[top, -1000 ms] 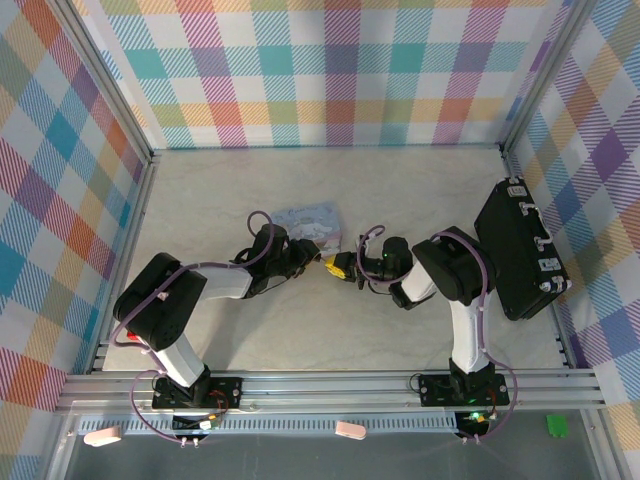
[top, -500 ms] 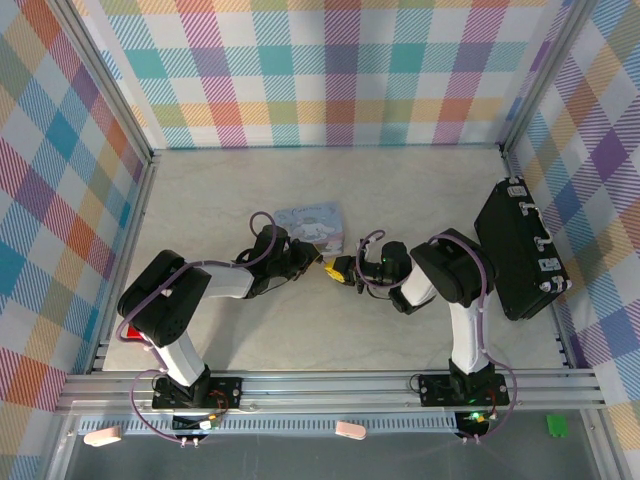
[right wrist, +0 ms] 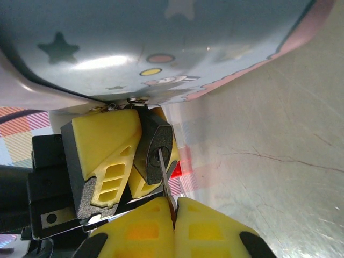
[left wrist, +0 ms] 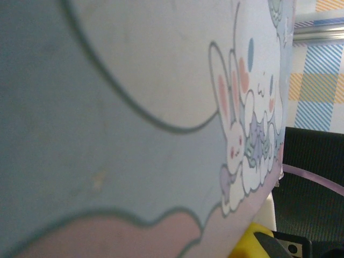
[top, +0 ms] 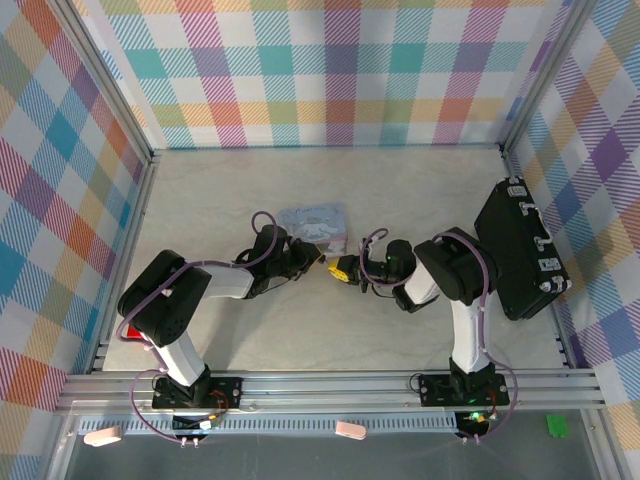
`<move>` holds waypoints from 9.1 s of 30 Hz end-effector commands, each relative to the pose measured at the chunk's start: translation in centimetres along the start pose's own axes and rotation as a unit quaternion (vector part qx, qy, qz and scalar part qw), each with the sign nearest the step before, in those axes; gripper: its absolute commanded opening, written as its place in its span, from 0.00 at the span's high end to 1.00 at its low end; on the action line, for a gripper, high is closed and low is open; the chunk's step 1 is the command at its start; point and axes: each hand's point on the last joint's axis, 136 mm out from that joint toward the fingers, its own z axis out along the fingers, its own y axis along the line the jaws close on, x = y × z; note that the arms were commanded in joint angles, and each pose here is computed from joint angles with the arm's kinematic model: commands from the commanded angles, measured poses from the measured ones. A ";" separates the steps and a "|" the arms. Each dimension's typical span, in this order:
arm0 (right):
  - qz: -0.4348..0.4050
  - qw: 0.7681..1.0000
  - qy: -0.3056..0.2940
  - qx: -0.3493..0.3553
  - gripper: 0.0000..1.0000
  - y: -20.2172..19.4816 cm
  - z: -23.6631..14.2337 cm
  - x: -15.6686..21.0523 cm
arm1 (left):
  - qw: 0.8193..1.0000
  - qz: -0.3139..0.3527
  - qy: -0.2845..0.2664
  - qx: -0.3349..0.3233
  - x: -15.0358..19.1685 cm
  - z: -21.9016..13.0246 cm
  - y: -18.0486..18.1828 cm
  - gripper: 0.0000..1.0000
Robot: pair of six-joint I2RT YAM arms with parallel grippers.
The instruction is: Unlock a padlock with a key
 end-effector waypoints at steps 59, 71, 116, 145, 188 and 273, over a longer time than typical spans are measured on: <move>-0.014 0.998 0.020 -0.066 1.00 5.3 0.9 -4.3 | 0.976 0.014 0.074 0.205 2.4 -0.8 -11.3 1.00; 0.008 0.997 0.029 -0.072 1.00 5.9 0.3 -5.5 | 0.970 0.026 0.095 0.224 3.1 -0.8 -12.2 1.00; -0.032 0.995 0.049 -0.082 1.00 7.7 1.9 -4.1 | 0.958 0.100 0.227 0.144 10.9 2.0 -11.1 1.00; -0.036 0.995 0.004 -0.092 1.00 8.0 -0.5 -7.9 | 0.932 0.085 0.248 0.251 12.7 -0.5 -16.1 1.00; 0.005 0.997 -0.074 -0.022 1.00 3.0 -3.8 -9.4 | 0.961 0.065 0.160 0.217 8.5 -0.2 -12.7 1.00; -0.034 0.995 -0.098 -0.001 1.00 7.0 2.9 -1.1 | 0.975 -0.066 0.042 0.206 2.5 1.8 -12.7 1.00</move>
